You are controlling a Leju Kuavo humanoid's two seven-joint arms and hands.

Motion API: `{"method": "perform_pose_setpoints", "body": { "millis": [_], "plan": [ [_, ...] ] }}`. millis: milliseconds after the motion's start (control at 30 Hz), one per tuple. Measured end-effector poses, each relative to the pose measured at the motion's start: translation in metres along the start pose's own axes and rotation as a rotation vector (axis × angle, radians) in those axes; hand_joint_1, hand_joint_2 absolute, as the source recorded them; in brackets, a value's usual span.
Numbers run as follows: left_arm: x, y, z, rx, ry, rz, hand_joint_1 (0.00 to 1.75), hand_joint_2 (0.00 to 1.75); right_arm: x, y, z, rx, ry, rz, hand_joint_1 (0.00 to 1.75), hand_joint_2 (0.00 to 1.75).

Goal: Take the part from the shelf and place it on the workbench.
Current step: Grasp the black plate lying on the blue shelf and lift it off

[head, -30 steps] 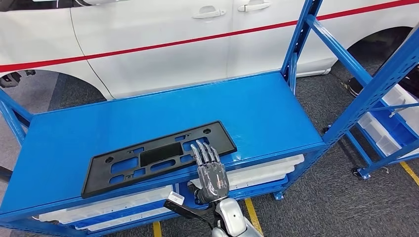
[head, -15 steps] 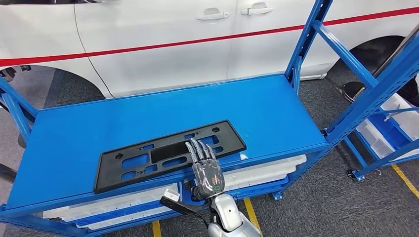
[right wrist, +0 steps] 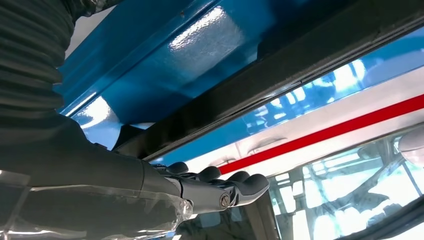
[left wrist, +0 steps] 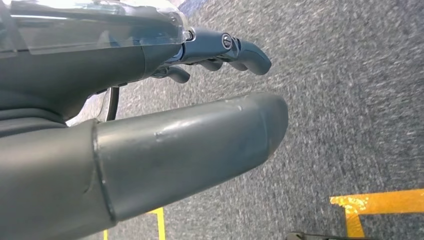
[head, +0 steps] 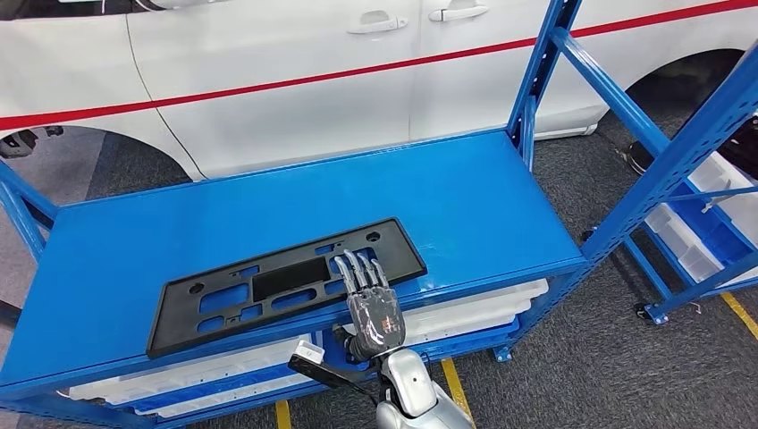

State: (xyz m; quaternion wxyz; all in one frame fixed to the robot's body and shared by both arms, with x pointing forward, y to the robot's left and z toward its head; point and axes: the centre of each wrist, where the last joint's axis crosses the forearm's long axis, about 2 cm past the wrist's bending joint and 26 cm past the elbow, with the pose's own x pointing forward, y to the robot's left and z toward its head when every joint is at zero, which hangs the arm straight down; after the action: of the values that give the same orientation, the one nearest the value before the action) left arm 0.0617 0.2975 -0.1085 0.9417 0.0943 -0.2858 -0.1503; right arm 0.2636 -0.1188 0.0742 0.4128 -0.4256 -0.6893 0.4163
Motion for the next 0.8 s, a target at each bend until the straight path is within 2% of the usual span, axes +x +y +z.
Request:
{"method": "perform_pose_setpoints", "body": {
  "millis": [333, 500, 800],
  "plan": [
    [-0.002, -0.003, 0.001, -0.010, -0.002, 0.007, 0.00, 0.00, 0.019, -0.014, -0.017, -0.068, -0.071, -0.031, 0.00, 1.75],
    [-0.001, -0.003, 0.001, -0.023, 0.001, 0.000, 0.00, 0.00, 0.021, -0.017, -0.023, -0.082, -0.071, -0.047, 0.00, 1.75],
    [0.004, -0.005, 0.000, -0.039, -0.005, -0.010, 0.00, 0.00, 0.028, -0.030, -0.048, -0.134, -0.112, -0.067, 0.00, 1.75]
  ]
}}
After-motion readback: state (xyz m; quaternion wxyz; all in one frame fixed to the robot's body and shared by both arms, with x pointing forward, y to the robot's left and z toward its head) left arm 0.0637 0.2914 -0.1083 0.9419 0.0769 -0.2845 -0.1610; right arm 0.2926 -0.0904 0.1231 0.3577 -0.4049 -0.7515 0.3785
